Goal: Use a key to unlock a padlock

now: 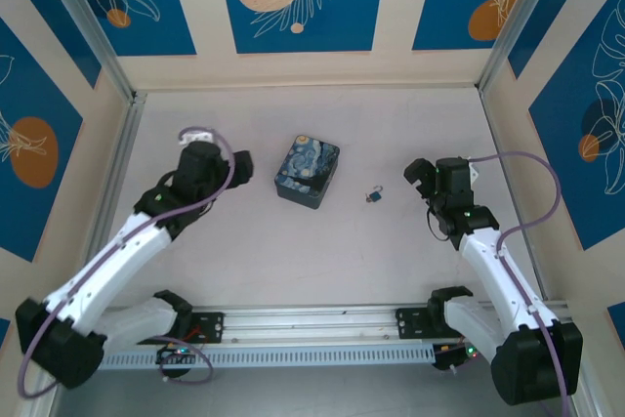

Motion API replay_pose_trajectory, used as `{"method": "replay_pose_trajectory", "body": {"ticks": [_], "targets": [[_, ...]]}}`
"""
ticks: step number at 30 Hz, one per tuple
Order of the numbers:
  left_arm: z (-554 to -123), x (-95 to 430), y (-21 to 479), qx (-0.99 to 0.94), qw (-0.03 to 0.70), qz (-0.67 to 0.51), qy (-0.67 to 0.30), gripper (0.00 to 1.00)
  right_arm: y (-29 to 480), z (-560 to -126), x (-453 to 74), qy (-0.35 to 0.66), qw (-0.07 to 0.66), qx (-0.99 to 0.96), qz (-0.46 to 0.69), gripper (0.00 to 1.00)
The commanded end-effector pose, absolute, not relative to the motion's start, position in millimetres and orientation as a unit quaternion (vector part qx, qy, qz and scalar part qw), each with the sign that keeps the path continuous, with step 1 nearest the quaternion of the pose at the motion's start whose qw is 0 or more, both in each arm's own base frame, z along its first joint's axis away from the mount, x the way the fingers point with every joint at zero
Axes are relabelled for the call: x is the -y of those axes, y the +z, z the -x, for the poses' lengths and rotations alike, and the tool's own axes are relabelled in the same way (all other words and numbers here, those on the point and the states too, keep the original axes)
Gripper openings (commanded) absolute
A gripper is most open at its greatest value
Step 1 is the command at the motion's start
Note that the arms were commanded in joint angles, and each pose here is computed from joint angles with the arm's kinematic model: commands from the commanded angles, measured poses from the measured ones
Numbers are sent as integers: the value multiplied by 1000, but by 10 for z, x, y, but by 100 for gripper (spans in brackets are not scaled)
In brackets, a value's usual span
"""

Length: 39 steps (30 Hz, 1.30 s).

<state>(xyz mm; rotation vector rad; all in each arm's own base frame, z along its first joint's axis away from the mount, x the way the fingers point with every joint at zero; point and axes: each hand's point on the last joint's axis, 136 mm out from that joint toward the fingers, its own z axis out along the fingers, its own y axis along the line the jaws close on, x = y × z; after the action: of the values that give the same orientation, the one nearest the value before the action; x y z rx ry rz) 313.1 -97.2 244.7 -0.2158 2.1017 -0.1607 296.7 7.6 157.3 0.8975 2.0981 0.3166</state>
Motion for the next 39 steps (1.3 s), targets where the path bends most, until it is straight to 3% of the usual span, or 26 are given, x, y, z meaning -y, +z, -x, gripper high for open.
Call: {"method": "replay_pose_trajectory", "body": {"ticks": [1, 5, 17, 29, 34, 39], "targets": [[-3089, 442, 2554, -815, 570, 75, 67, 100, 1696, -2974, 230, 43, 475, -812, -336, 99], [-3050, 142, 2500, -774, 617, 69, 123, 100, 1751, -3056, 292, 1, 507, -814, -284, 100], [-3469, -191, 1432, -791, 588, 80, 146, 100, 1256, -3331, 362, -78, 509, -834, -199, 100], [-3849, -7, 966, -811, 581, 12, 66, 100, 1273, -3735, 14, -11, 615, -786, -68, 100], [-3957, 161, 873, -829, 557, -35, 31, 100, 968, -3896, -326, 23, 597, -802, 20, 100], [-3973, 156, 857, -831, 554, -34, 29, 100, 944, -3976, -183, 61, 565, -823, -12, 100]]}}
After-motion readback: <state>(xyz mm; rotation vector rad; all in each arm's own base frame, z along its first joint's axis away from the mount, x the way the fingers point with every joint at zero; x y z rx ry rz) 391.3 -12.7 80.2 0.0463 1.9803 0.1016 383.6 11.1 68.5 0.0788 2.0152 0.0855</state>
